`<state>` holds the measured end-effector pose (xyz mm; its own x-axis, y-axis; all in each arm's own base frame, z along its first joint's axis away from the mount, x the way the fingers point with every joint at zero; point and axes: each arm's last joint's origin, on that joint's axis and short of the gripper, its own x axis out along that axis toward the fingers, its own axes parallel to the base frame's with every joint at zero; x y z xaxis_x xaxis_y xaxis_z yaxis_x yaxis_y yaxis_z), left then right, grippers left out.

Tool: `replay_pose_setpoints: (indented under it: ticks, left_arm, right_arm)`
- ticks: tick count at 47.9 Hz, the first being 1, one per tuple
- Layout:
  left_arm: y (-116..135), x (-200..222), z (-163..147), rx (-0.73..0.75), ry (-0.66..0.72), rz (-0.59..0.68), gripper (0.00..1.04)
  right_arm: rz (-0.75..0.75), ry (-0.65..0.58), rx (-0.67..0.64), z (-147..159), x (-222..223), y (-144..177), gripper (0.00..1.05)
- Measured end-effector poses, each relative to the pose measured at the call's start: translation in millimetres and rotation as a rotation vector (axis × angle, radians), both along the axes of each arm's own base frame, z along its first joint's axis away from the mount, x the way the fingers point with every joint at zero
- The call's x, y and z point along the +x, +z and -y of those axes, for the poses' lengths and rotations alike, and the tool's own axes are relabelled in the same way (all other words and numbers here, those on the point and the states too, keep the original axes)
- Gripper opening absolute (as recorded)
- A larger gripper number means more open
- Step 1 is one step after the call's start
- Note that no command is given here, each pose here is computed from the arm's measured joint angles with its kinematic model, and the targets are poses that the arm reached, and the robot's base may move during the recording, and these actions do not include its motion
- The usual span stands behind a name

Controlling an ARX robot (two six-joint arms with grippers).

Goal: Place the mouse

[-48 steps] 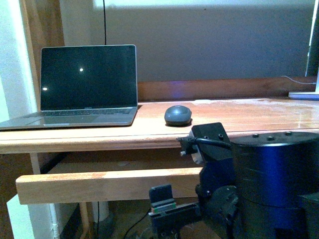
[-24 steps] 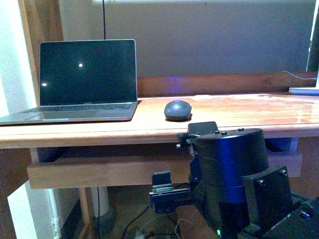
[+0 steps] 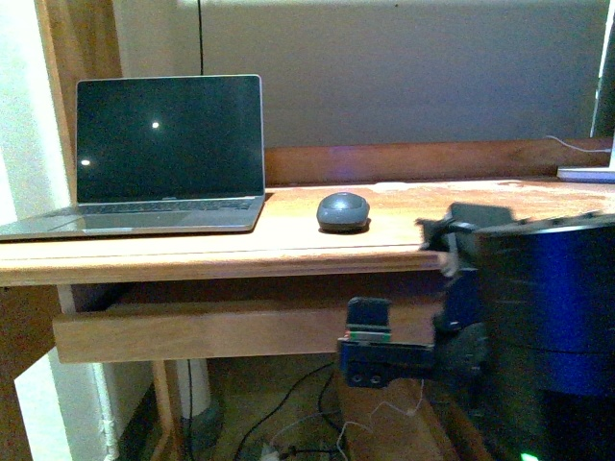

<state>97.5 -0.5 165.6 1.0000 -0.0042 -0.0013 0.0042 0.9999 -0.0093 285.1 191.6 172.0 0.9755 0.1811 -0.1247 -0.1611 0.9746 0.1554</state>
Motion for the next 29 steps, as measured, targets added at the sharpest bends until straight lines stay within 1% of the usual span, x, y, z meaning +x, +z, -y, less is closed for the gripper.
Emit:
replay_pose_setpoints:
  ticks: [3,7,10,15,20,25,29]
  left_arm:
    - [0.0,0.0,0.0,0.0,0.0,0.0,0.97]
    - [0.0,0.0,0.0,0.0,0.0,0.0,0.97]
    - [0.0,0.0,0.0,0.0,0.0,0.0,0.97]
    - [0.0,0.0,0.0,0.0,0.0,0.0,0.97]
    - [0.0,0.0,0.0,0.0,0.0,0.0,0.97]
    - [0.0,0.0,0.0,0.0,-0.001,0.0,0.97]
    - [0.1,0.0,0.0,0.0,-0.001,0.001,0.97]
  right_arm:
    - [0.025,0.022,0.028,21.0,-29.9,7.9,0.97]
    - [0.009,0.041,0.036,44.7,-60.9,6.4,0.97]
    - [-0.001,0.024,0.029,67.7,-85.6,0.0,0.97]
    - [-0.071,-0.003,0.004,104.9,-126.0,-17.2,0.97]
    - [-0.113,0.016,0.005,129.5,-163.7,-29.6,0.97]
    - [-0.056,0.019,0.097,151.5,-184.7,-18.5,0.97]
    - [0.004,-0.019,0.115,160.7,-188.1,-15.5,0.96]
